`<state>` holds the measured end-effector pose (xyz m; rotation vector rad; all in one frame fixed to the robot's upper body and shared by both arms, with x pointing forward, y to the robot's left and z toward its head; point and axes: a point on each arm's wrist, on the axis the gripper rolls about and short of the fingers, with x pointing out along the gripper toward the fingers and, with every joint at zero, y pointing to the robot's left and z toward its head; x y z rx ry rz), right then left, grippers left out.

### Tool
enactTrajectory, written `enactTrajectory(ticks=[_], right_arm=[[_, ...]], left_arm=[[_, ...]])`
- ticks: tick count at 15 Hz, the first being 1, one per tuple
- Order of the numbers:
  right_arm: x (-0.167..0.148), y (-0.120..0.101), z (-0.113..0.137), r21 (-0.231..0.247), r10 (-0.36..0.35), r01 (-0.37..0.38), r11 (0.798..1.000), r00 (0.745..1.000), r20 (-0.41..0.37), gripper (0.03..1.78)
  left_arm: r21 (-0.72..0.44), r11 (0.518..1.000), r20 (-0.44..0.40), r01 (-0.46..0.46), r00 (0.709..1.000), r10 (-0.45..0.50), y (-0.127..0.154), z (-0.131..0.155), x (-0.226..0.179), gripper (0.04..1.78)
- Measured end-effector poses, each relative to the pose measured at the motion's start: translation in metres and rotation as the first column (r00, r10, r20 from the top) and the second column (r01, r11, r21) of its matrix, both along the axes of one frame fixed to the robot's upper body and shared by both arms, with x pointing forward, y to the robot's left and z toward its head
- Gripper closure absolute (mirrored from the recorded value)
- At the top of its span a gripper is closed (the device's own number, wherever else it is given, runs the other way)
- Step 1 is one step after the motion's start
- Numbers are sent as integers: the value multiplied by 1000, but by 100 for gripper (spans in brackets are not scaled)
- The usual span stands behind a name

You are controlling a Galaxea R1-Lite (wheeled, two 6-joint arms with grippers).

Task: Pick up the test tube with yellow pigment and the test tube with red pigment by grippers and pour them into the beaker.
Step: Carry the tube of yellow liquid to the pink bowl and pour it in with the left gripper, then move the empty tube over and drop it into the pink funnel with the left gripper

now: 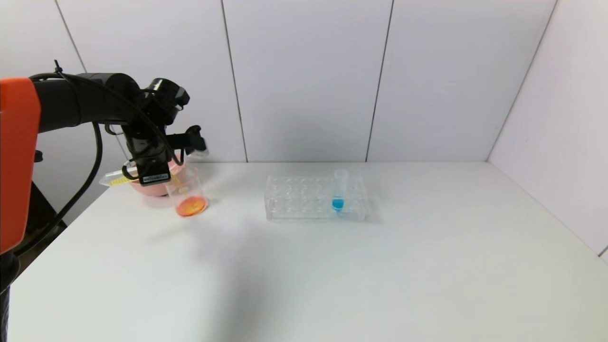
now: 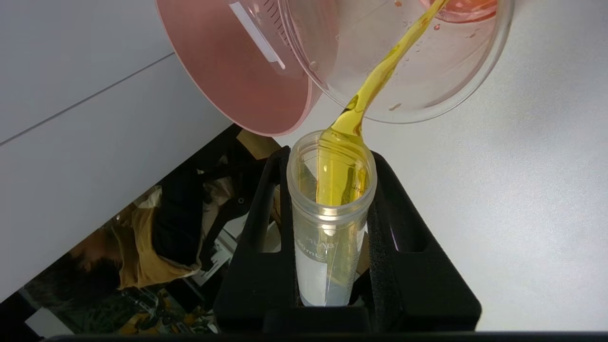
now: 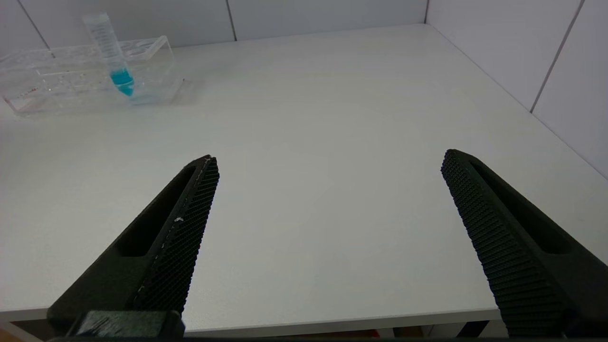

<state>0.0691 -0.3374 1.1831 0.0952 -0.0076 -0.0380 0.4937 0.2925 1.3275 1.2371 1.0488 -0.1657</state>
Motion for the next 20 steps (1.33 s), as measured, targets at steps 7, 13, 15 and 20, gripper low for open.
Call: enactTrajectory(ticks=[7,13,15,20], right_arm=[[0,0,0,0,0,0,1000,1000,0,10],[0,0,0,0,0,0,1000,1000,0,10],[0,0,0,0,0,0,1000,1000,0,10],[0,0,0,0,0,0,1000,1000,0,10]], left_arm=[[65,998,-30,21,999,-19,-16,-2,-4,138],[143,990,-49,21,999,-14,-30,-6,-6,138],[144,989,-56,22,998,-14,-30,-5,-8,138],[4,1000,11,-31,999,30,-20,9,-17,138]])
